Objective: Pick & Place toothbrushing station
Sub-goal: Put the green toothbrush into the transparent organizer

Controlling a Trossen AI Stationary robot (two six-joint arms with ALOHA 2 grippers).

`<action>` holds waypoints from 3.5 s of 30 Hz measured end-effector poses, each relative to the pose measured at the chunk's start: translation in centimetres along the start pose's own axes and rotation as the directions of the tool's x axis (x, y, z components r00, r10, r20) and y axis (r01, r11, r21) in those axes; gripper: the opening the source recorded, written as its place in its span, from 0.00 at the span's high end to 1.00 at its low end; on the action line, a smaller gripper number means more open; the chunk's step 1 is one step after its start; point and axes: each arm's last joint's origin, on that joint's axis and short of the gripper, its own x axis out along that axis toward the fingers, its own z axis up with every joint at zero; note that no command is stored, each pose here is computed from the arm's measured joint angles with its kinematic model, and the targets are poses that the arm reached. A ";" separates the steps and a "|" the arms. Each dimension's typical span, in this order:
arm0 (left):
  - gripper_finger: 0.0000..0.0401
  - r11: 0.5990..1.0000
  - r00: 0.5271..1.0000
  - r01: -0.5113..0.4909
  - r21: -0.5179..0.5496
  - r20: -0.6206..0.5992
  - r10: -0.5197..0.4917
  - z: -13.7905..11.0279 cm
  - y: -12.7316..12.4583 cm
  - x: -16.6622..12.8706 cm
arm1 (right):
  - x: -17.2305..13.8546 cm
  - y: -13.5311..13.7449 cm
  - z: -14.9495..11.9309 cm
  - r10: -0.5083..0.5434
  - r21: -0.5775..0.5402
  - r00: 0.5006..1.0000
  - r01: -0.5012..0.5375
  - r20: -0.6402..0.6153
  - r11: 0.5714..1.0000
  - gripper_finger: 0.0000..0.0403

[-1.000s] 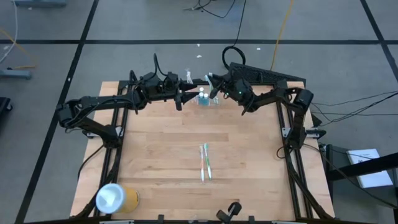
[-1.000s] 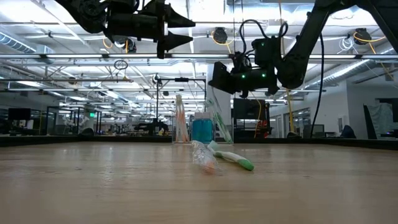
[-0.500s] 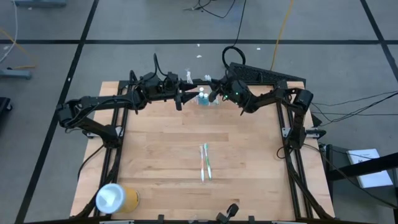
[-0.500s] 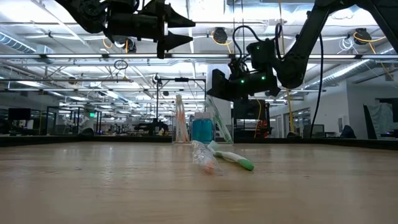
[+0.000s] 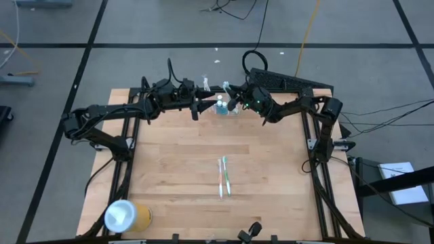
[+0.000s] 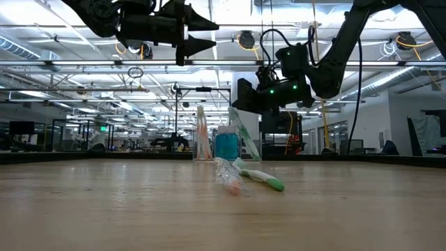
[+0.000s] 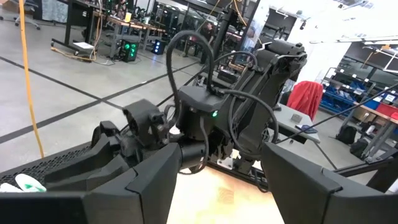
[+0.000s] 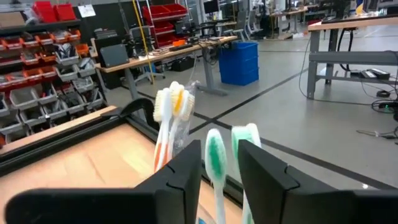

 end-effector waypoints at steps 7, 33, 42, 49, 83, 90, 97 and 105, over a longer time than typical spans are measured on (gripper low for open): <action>0.41 1.000 1.000 0.000 0.000 0.000 0.000 0.0 0.0 0.0 | -1.0 0.7 2.4 0.024 -0.002 1.000 -0.024 -0.017 1.000 0.63; 0.41 1.000 1.000 0.000 0.000 0.000 0.000 0.0 0.0 0.0 | -16.0 17.4 -4.2 0.449 0.073 0.733 -0.483 -0.511 0.873 0.47; 0.41 1.000 1.000 0.000 0.000 0.000 0.000 0.0 0.0 0.0 | -17.1 19.7 -8.7 0.592 0.290 0.589 -0.530 -0.550 0.797 0.48; 0.41 1.000 1.000 0.000 0.000 0.000 0.000 0.0 0.0 0.0 | -15.7 22.4 -9.7 0.647 0.388 0.509 -0.527 -0.568 0.756 0.49; 0.41 1.000 1.000 0.001 0.000 0.000 -0.001 0.0 0.0 0.0 | -16.9 20.7 -7.3 -0.029 -0.137 0.682 -0.105 -0.731 0.985 0.50; 0.41 1.000 1.000 0.001 0.000 0.000 -0.001 0.0 0.0 0.0 | -15.5 20.6 -9.2 0.018 -0.038 0.653 -0.071 -0.757 0.997 0.50; 0.41 1.000 1.000 0.001 0.000 0.000 -0.001 0.0 0.0 0.0 | -15.0 20.9 -9.8 0.063 -0.006 0.657 -0.103 -0.751 0.995 0.50; 0.41 1.000 1.000 0.001 0.000 0.000 -0.001 0.0 0.0 0.0 | -15.1 20.9 -9.0 0.095 0.033 0.636 -0.108 -0.766 0.994 0.50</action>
